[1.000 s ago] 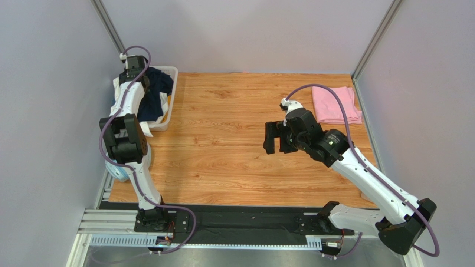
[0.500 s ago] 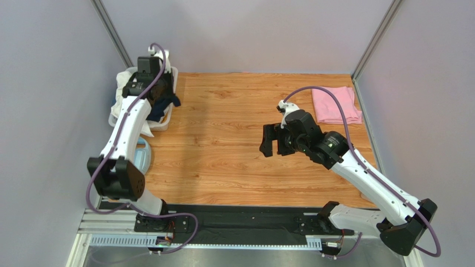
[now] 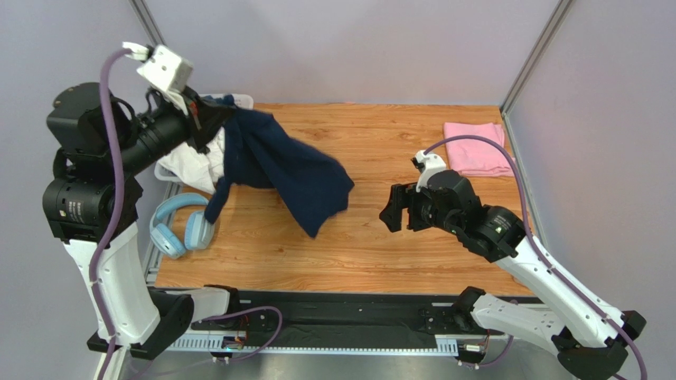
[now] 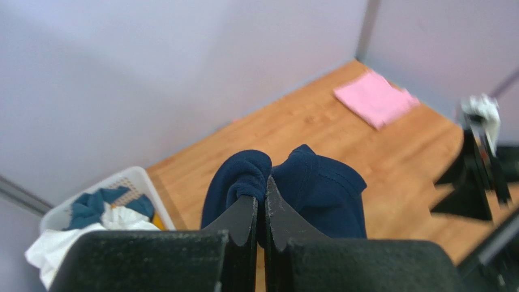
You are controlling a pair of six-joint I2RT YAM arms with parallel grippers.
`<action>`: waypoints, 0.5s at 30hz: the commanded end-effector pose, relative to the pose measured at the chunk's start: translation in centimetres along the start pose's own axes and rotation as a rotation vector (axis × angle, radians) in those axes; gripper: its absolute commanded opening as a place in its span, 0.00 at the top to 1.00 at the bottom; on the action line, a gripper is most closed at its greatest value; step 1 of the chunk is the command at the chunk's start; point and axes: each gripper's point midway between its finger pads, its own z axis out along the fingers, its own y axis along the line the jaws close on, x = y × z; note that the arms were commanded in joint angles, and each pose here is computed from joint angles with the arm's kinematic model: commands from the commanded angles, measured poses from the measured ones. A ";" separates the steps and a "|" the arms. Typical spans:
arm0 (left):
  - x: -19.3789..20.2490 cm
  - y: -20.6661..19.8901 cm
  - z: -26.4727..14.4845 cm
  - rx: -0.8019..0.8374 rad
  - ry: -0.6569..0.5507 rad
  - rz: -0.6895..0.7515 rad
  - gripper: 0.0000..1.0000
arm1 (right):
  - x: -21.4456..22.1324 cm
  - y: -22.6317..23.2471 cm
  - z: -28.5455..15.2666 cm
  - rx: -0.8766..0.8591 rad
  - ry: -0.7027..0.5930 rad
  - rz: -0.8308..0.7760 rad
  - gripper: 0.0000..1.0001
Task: Fold and stack the t-shirts
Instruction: Move the tshirt to the center of the board
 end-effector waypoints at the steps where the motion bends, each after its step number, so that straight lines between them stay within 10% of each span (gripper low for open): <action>1: 6.2 -5.2 0.3 0.270 0.194 0.039 1.00 | -2.5 -0.1 -2.3 0.011 -0.126 0.016 0.16; 15: 9.3 -12.5 1.9 0.486 0.335 0.141 1.00 | -4.5 -0.3 -8.1 -0.045 -0.315 0.017 0.22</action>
